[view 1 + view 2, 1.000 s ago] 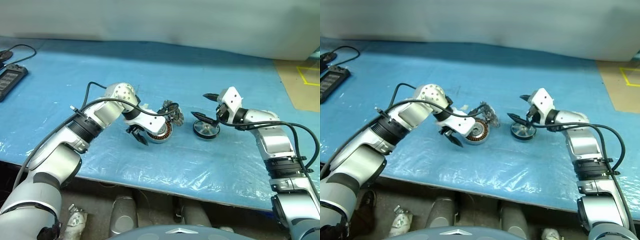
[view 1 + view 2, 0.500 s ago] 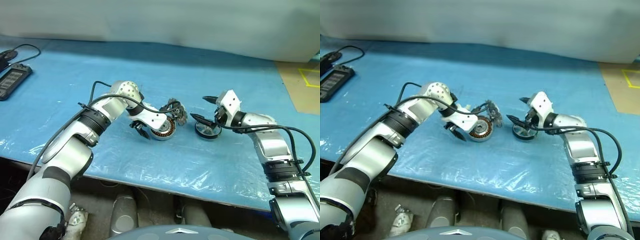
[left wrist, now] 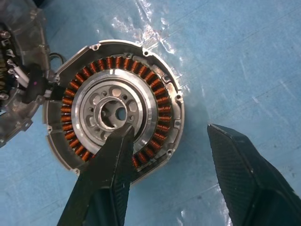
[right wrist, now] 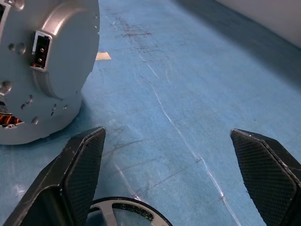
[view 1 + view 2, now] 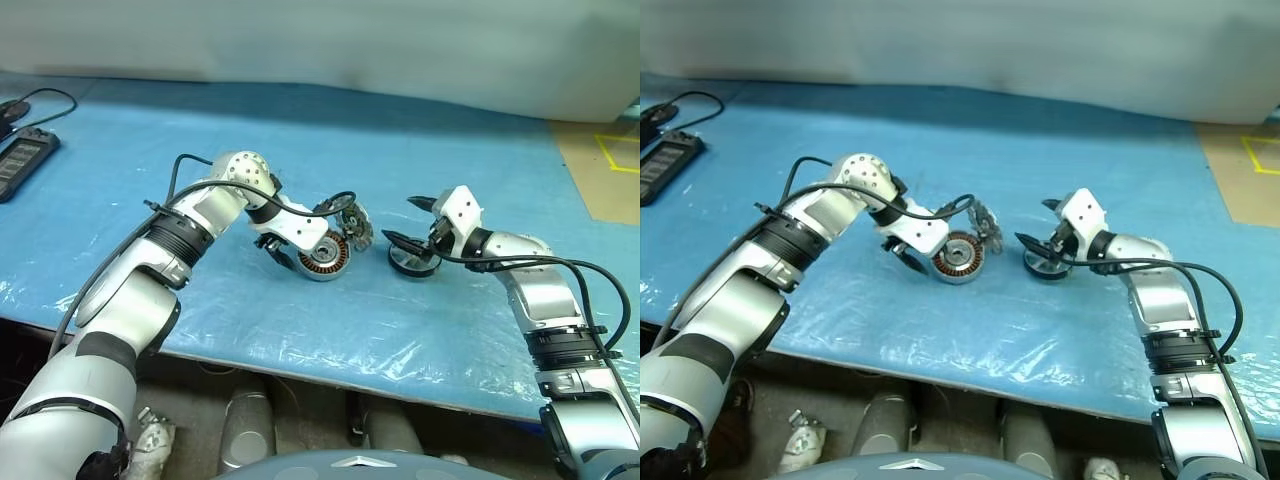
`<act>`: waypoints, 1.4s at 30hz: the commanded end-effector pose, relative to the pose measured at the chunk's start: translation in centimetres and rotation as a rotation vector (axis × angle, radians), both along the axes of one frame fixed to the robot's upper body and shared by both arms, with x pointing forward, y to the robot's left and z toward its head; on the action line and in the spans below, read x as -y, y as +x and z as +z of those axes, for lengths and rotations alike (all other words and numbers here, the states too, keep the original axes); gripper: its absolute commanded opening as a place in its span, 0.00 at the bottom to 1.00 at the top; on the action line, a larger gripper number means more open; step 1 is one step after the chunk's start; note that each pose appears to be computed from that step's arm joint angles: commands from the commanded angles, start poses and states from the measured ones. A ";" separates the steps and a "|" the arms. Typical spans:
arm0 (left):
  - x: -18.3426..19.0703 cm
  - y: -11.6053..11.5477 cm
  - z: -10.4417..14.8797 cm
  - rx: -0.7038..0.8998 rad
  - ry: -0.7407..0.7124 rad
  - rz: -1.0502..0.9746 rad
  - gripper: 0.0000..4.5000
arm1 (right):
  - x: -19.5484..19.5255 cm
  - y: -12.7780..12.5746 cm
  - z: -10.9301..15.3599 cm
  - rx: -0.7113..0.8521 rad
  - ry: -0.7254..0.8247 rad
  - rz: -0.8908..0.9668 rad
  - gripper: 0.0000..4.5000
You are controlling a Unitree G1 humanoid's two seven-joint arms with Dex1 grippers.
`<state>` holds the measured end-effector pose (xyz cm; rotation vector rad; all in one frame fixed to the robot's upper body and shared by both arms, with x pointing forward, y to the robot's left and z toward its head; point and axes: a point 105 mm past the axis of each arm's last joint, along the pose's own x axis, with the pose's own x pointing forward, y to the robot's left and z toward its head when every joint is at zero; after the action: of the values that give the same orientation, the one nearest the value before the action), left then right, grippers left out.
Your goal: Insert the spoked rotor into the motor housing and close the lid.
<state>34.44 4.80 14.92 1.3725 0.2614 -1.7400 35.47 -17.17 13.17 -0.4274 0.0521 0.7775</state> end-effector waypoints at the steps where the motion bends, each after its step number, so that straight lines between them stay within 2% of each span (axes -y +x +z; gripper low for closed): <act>1: 0.8 1.1 1.0 0.081 -0.036 0.005 0.57 | -0.6 -0.1 1.0 0.046 0.006 0.019 1.00; 5: 1.6 1.7 0.2 0.094 -0.052 0.011 0.57 | -0.6 -0.1 1.0 0.049 0.008 0.017 1.00; 10: 1.2 1.1 -0.5 0.064 -0.017 -0.030 0.57 | -0.3 -0.3 0.8 0.047 0.008 -0.001 1.00; 20: 0.9 0.2 1.1 0.036 -0.025 -0.072 0.57 | -0.2 -0.4 0.3 0.041 0.013 -0.015 1.00; 23: 0.7 0.1 0.7 0.039 0.000 -0.085 0.69 | -0.3 -0.3 0.3 0.042 0.014 -0.015 1.00; 26: 1.4 0.4 0.8 0.058 -0.043 -0.054 0.91 | -0.3 -0.2 0.4 0.043 0.012 -0.017 1.00; 38: 0.4 -0.6 -1.0 -0.001 0.025 -0.072 0.91 | 0.0 -0.3 0.0 0.036 0.011 -0.033 1.00; 42: 0.1 -0.2 -1.9 -0.007 0.040 -0.044 0.91 | 0.0 -0.3 0.1 0.039 0.015 -0.034 1.00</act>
<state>34.09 4.70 13.04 1.3933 0.2814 -1.7956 35.28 -17.39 12.03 -0.4116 0.0711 0.7352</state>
